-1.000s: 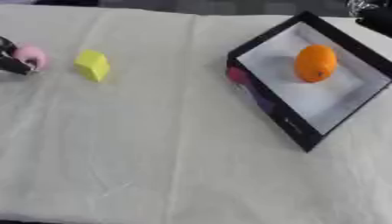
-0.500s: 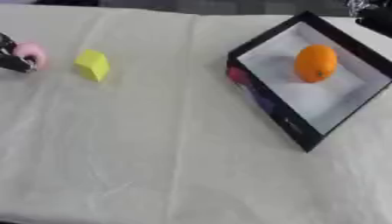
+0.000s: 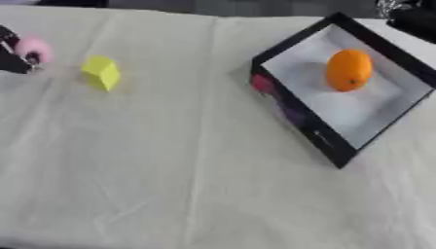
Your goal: Pick up the objects with one hand, pass them to the other hand, and then place them into the box on the other side of the table.
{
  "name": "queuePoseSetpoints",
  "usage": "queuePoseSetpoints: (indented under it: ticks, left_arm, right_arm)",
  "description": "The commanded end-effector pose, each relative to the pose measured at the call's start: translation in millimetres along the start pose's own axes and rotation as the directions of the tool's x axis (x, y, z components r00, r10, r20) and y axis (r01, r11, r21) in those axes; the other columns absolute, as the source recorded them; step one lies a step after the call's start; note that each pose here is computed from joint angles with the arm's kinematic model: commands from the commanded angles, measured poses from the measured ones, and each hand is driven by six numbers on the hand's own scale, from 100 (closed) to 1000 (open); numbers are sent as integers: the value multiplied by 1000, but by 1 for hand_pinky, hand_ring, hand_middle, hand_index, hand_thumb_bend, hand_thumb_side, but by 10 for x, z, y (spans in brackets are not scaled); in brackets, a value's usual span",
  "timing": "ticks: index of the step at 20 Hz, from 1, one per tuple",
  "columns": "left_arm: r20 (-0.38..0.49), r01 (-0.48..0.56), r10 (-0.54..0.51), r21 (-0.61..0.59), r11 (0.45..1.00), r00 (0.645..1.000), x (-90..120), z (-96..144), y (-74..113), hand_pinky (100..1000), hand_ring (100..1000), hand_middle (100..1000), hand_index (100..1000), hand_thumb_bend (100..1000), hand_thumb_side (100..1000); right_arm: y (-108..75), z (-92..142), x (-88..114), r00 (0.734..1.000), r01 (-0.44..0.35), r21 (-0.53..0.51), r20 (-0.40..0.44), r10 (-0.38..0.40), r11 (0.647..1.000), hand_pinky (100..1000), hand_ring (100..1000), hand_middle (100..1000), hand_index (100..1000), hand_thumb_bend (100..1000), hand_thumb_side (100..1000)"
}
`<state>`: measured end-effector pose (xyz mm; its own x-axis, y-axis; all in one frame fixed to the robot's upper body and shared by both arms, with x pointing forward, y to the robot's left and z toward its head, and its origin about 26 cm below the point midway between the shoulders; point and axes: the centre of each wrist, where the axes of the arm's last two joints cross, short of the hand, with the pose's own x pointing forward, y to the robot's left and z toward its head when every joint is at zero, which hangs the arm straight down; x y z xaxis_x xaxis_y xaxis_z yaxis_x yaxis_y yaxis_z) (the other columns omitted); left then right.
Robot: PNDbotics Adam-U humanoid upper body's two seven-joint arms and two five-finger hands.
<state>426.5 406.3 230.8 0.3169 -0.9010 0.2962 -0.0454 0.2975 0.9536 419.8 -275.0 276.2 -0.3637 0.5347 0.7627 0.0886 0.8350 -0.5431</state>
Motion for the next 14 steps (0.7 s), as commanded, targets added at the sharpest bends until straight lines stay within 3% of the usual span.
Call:
queuePoseSetpoints:
  ticks: [1,14]
  left_arm:
    - [74,9,-14,68,998,997,59,127,240,756,656,651,624,191,204]
    - [324,-31,-4,102,994,946,517,575,101,749,615,641,623,189,204]
  right_arm:
    - [-101,-30,135,999,-6,-15,42,7,1000,862,763,790,814,100,419]
    - [182,-127,539,985,4,126,168,-26,992,868,782,814,834,100,421]
